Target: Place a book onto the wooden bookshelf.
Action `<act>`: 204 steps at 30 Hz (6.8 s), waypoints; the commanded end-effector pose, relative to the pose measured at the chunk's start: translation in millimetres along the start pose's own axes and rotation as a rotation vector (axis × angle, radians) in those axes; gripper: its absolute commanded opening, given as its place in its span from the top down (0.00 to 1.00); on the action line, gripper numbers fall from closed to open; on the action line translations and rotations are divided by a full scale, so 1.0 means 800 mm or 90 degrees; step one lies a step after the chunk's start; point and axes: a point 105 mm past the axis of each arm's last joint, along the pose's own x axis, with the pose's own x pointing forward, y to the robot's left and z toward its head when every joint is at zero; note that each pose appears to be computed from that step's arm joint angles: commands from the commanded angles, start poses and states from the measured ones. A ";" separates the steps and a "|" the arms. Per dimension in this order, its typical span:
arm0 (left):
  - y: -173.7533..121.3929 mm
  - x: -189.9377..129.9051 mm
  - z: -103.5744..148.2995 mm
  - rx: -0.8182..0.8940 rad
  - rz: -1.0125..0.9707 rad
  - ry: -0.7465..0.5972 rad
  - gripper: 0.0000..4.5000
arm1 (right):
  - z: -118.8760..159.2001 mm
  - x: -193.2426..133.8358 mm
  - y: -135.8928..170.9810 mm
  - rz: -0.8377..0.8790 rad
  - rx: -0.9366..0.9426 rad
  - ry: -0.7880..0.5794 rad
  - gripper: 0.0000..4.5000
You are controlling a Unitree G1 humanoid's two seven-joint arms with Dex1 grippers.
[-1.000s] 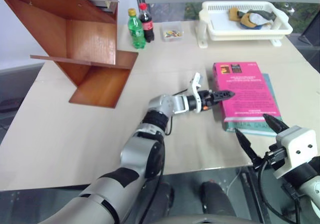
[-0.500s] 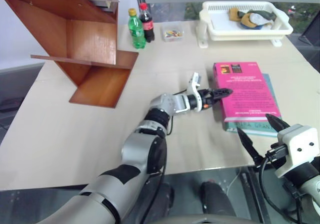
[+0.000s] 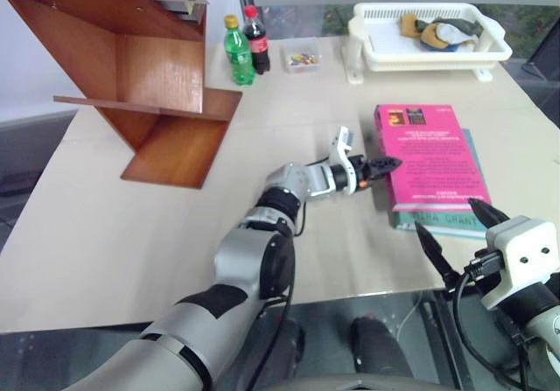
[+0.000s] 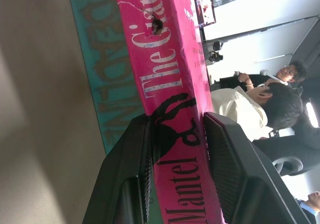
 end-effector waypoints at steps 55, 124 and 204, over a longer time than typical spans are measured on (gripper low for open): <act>-0.197 -0.276 0.141 1.616 0.078 -0.093 0.78 | 0.052 0.092 0.002 0.244 -0.043 -0.137 0.00; -0.121 -0.588 0.181 1.398 0.677 0.253 0.02 | 0.130 0.117 0.029 0.499 -0.075 -0.261 0.00; -0.011 -0.252 0.062 0.791 0.359 -0.433 0.68 | 0.164 0.081 0.037 0.464 -0.034 -0.340 0.00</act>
